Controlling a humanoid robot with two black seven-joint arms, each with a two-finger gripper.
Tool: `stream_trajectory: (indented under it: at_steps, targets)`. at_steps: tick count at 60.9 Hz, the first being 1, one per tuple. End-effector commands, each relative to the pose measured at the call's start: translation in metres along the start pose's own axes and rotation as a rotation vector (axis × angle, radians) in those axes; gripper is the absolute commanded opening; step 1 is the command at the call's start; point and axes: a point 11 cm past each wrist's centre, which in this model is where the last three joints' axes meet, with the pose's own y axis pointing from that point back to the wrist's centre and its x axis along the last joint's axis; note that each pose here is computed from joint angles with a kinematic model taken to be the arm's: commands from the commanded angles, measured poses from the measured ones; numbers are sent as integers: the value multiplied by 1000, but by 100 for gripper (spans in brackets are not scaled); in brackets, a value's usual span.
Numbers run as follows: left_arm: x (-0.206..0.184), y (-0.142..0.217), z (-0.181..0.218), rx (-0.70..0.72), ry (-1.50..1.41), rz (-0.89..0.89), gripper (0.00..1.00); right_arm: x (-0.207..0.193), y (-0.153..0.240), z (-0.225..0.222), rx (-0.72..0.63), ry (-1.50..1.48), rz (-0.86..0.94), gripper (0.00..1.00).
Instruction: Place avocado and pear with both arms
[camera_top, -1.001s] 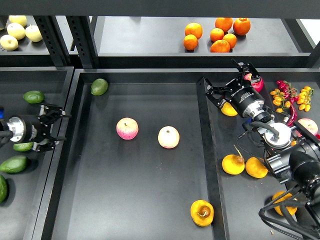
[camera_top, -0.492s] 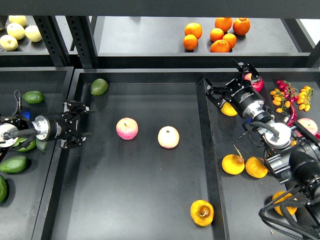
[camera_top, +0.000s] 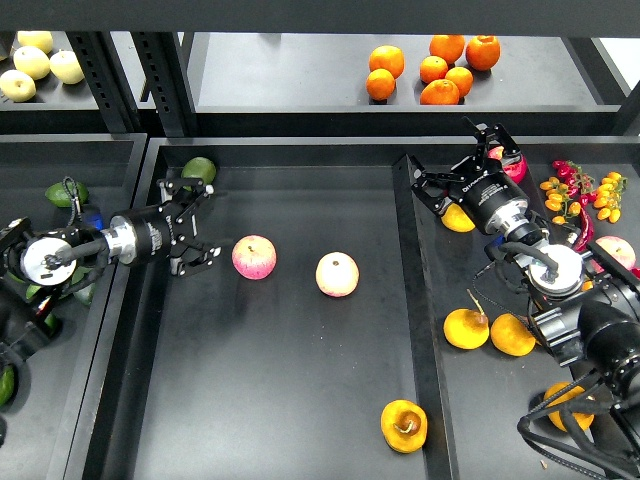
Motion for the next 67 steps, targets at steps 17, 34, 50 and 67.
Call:
stream_trajectory:
  at_steps: [17,34,50,67]
  targets:
    - [-53,-39,4,-172,221,-172,80,-1,-1,-1,1,0,-2,99]
    - [-35,-26,15,-273,322,-156,82,-2,-2,-1,2,2,-5,99]
    - [-30,-20,11,-345,475,-208,84,-4,-3,-2,-3,9,-8,99]
    - [-15,-13,9,-424,638,-232,88,-3,-2,8,-87,13,-2,99]
